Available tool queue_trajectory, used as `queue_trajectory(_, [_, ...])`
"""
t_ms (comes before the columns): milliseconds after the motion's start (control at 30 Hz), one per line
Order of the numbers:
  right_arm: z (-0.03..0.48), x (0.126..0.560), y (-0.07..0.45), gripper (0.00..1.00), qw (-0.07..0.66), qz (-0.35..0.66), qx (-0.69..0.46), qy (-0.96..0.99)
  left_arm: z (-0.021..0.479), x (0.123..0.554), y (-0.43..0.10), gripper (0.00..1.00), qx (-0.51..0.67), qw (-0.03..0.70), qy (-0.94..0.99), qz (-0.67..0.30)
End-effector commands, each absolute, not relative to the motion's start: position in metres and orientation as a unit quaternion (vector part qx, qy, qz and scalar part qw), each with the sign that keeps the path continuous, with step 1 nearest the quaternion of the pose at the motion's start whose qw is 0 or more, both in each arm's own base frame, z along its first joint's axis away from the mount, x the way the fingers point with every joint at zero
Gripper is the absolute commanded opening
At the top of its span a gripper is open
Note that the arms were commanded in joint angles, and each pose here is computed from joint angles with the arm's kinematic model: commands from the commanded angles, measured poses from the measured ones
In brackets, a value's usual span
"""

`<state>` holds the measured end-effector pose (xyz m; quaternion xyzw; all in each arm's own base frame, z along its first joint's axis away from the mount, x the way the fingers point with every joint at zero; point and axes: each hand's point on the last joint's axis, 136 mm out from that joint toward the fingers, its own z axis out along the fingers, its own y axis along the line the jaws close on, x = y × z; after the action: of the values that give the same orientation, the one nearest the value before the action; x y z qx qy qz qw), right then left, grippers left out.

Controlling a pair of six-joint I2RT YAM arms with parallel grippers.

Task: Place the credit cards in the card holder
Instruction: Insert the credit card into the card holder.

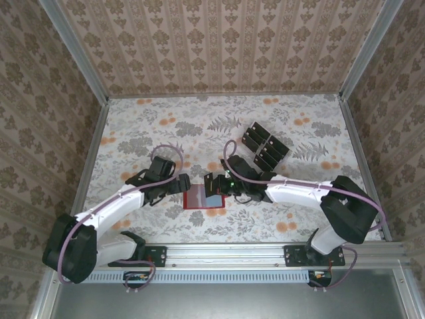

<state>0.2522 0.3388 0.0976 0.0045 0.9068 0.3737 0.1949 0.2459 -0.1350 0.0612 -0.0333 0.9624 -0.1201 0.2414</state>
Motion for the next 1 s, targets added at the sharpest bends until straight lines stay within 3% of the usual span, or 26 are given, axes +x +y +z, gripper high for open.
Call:
queue_trajectory(0, [0.095, 0.252, 0.349, 0.00, 0.194, 0.391, 0.027, 0.899, 0.054, 0.238, -0.129, 1.00, -0.020, 0.232, 0.968, -0.099])
queue_trajectory(500, [0.028, 0.240, 0.308, 0.00, 0.179, 0.305, 0.046, 0.934, 0.062, 0.228, -0.134, 1.00, 0.011, 0.240, 0.967, -0.090])
queue_trajectory(967, [0.020, 0.243, 0.271, 0.00, 0.189, 0.264, 0.063, 0.944, 0.068, 0.234, -0.171, 1.00, 0.056, 0.250, 0.959, -0.119])
